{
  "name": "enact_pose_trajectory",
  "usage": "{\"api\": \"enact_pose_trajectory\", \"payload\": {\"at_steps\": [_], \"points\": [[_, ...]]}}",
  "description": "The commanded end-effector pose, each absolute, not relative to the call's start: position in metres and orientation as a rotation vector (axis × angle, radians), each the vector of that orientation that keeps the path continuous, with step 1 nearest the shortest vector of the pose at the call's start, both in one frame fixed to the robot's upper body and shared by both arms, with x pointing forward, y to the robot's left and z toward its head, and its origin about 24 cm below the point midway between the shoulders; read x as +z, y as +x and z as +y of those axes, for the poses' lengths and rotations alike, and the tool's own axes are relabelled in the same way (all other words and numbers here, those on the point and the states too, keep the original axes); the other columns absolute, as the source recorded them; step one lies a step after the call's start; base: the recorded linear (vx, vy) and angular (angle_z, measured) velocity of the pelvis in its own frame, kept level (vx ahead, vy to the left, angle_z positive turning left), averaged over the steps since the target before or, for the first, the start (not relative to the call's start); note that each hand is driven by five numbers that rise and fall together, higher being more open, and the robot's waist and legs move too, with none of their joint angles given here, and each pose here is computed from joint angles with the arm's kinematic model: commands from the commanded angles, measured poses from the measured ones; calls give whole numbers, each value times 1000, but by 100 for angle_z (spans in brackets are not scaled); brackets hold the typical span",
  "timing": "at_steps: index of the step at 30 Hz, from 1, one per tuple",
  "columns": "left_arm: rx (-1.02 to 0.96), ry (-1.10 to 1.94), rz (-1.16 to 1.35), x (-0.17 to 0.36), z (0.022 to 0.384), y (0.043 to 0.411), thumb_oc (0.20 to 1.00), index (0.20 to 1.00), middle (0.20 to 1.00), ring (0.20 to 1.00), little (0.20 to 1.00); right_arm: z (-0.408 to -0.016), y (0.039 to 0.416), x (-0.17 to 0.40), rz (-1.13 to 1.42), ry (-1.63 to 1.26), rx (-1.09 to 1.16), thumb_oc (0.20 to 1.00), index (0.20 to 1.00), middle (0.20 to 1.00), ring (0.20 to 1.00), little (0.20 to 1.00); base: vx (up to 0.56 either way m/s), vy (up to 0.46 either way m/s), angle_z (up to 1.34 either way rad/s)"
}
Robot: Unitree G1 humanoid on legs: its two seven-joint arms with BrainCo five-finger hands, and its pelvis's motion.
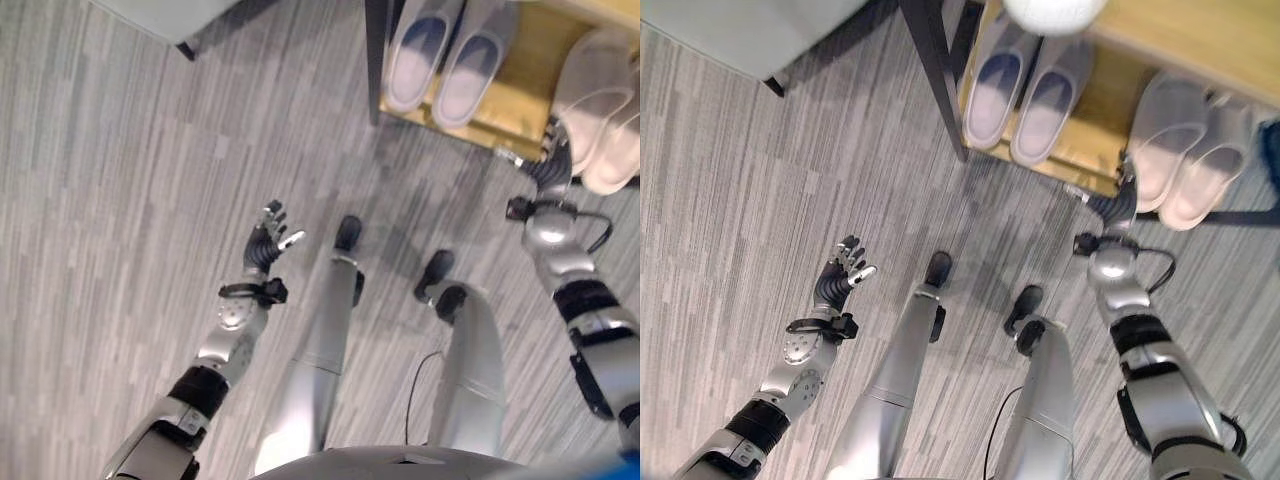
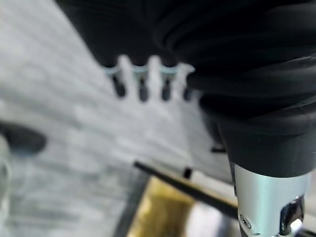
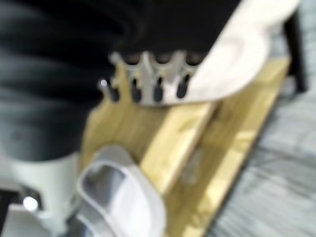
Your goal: Arrange the slippers neatly on the shoe rack.
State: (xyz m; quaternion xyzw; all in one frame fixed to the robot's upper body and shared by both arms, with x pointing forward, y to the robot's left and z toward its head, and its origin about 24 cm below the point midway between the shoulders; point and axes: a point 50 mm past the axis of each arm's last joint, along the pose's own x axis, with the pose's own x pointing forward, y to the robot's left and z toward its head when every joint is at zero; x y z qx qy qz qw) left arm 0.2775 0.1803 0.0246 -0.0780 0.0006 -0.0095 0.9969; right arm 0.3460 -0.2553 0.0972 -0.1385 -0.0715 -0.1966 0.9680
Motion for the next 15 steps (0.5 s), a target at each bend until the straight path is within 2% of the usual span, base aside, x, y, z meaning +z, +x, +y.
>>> {"api": "enact_pose_trajectory", "payload": {"at_steps": [1, 4, 7, 10, 12, 14, 15], "points": [[-63, -102, -25, 24, 178, 273, 1000, 1000, 1000, 1000, 1000, -251, 346, 113, -243, -317, -345, 1000, 1000, 1000, 1000, 1000, -50, 5, 11], [-111, -26, 41, 8, 175, 267, 1000, 1000, 1000, 1000, 1000, -225, 326, 47, -38, -439, -208, 1000, 1000, 1000, 1000, 1000, -28, -33, -1], [-197, 111, 71, -3, 170, 257, 1000, 1000, 1000, 1000, 1000, -207, 283, -19, 191, -473, -47, 1000, 1000, 1000, 1000, 1000, 63, -44, -1], [-248, 202, 132, -20, 164, 246, 1000, 1000, 1000, 1000, 1000, -211, 245, -63, 385, -535, -2, 1000, 1000, 1000, 1000, 1000, 81, -25, 1], [-260, 195, 147, -24, 160, 243, 1000, 1000, 1000, 1000, 1000, -210, 235, -71, 426, -528, 3, 1000, 1000, 1000, 1000, 1000, 19, -31, -4], [-288, 186, 205, -35, 152, 235, 1000, 1000, 1000, 1000, 1000, -208, 206, -94, 538, -592, 91, 1000, 1000, 1000, 1000, 1000, 79, -83, -4], [-288, 186, 205, -35, 152, 235, 1000, 1000, 1000, 1000, 1000, -208, 206, -94, 538, -593, 91, 1000, 1000, 1000, 1000, 1000, 50, -84, 4]]}}
